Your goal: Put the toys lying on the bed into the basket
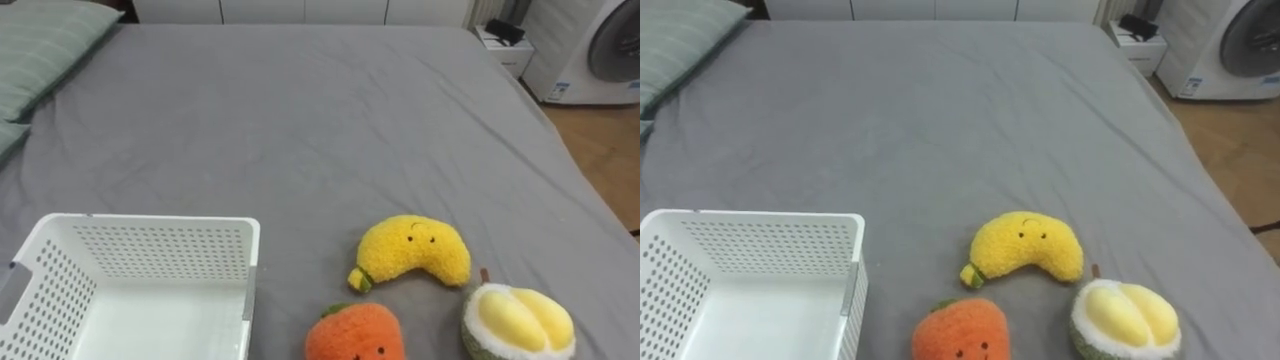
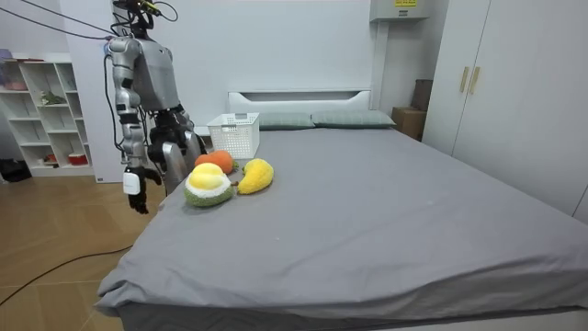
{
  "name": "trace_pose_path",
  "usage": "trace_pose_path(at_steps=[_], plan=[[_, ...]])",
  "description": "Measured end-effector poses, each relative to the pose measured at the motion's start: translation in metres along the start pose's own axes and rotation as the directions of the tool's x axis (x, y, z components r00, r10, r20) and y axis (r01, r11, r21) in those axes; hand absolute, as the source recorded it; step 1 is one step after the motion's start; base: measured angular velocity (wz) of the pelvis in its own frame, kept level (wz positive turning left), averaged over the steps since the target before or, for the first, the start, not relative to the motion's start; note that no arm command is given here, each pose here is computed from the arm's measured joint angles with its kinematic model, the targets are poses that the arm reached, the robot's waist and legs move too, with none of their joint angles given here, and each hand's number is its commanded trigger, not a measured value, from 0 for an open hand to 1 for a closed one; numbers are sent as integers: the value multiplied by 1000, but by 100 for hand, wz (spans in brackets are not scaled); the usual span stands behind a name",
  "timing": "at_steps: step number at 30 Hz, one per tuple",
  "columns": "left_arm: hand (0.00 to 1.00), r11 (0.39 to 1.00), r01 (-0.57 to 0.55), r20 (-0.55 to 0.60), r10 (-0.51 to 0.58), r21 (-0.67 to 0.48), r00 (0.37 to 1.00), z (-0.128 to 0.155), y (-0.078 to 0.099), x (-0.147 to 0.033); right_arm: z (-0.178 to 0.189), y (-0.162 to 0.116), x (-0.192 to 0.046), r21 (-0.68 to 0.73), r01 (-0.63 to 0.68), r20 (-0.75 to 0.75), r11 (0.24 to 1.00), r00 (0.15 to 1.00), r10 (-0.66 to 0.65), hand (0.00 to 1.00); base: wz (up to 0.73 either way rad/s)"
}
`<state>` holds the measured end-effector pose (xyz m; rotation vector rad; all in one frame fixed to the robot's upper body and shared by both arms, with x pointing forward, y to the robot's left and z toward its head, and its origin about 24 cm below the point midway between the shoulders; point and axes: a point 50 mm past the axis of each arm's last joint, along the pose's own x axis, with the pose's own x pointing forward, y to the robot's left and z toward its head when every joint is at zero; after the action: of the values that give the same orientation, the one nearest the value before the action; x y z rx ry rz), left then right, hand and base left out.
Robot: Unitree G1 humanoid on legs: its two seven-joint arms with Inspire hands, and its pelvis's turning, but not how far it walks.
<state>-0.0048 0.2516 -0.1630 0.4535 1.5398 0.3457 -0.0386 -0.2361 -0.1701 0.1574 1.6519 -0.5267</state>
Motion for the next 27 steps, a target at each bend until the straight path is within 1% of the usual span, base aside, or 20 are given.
trace_pose_path(at_steps=[5, 7, 10, 15, 18, 20, 22, 27], plan=[[0, 998, -37, -25, 36, -40, 999, -6, 6, 1, -9, -7, 0, 201, 2, -30, 979, 1000, 4, 0, 0], [0, 997, -51, -30, 50, -50, 998, -8, 9, 2, -6, -9, 0, 310, -3, -14, 951, 1000, 8, 0, -2], [0, 994, -69, -20, 67, -82, 998, -7, 14, 3, 1, -14, -1, 428, 13, 11, 904, 1000, -20, 0, -8], [0, 992, -98, -17, 97, -82, 995, -11, 20, 3, 21, -27, -4, 474, 65, 78, 878, 990, -115, 0, -7], [0, 988, -119, -8, 119, -94, 993, -11, 26, 4, 46, -38, -11, 485, 92, 151, 870, 971, -187, 0, -10], [0, 988, -125, -4, 125, -90, 992, -10, 28, 4, 63, -46, -16, 490, 114, 203, 864, 949, -240, 0, -5], [0, 989, -125, -5, 125, -80, 992, -11, 28, 4, 88, -49, -26, 488, 123, 294, 864, 909, -296, 0, -8], [0, 988, -118, -3, 118, -101, 993, -10, 28, 4, 129, -47, -50, 512, 65, 456, 857, 825, -335, 0, -2]])
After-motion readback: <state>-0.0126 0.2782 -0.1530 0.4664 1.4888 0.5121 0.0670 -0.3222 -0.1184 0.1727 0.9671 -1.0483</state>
